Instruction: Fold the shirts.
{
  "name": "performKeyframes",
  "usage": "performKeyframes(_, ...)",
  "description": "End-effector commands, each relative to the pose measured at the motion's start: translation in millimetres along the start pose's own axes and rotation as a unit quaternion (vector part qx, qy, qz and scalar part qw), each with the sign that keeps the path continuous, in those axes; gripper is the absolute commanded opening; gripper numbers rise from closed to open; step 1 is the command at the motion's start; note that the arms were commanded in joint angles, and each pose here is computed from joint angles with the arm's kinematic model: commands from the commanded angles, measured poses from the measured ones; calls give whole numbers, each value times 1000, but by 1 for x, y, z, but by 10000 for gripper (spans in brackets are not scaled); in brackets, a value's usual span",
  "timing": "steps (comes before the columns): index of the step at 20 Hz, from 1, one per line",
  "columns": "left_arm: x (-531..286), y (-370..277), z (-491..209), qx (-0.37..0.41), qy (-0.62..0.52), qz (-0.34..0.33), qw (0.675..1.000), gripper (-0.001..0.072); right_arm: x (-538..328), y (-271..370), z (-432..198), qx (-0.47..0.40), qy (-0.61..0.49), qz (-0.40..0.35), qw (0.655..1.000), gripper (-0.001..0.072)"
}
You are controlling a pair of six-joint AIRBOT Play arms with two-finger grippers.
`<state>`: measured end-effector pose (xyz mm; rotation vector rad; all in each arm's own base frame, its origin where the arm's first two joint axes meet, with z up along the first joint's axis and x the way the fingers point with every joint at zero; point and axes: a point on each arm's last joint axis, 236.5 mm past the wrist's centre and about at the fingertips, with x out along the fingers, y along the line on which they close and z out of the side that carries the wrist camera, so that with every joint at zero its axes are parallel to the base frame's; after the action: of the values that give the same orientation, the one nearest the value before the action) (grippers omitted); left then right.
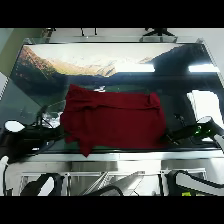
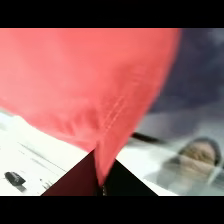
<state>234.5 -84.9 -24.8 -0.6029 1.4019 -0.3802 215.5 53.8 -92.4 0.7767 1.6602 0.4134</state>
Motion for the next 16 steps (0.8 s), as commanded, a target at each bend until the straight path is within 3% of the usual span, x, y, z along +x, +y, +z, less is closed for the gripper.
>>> performKeyframes(1, -40, 2, 20, -16, -29, -2, 999, 13, -42, 14, 20, -7, -59, 12, 998, 17)
performKeyframes(5, -54, -14, 42, 6, -14, -11, 1000, 12, -97, 27, 46, -8, -150, 24, 988, 17)
performKeyframes(10, -54, -54, 132, 87, -58, -1, 995, 13, -117, 85, 113, -92, -261, 79, 958, 18)
performKeyframes(16, -1, -70, 245, 164, -63, 31, 984, 13, -92, 95, 206, -135, -307, 37, 941, 18)
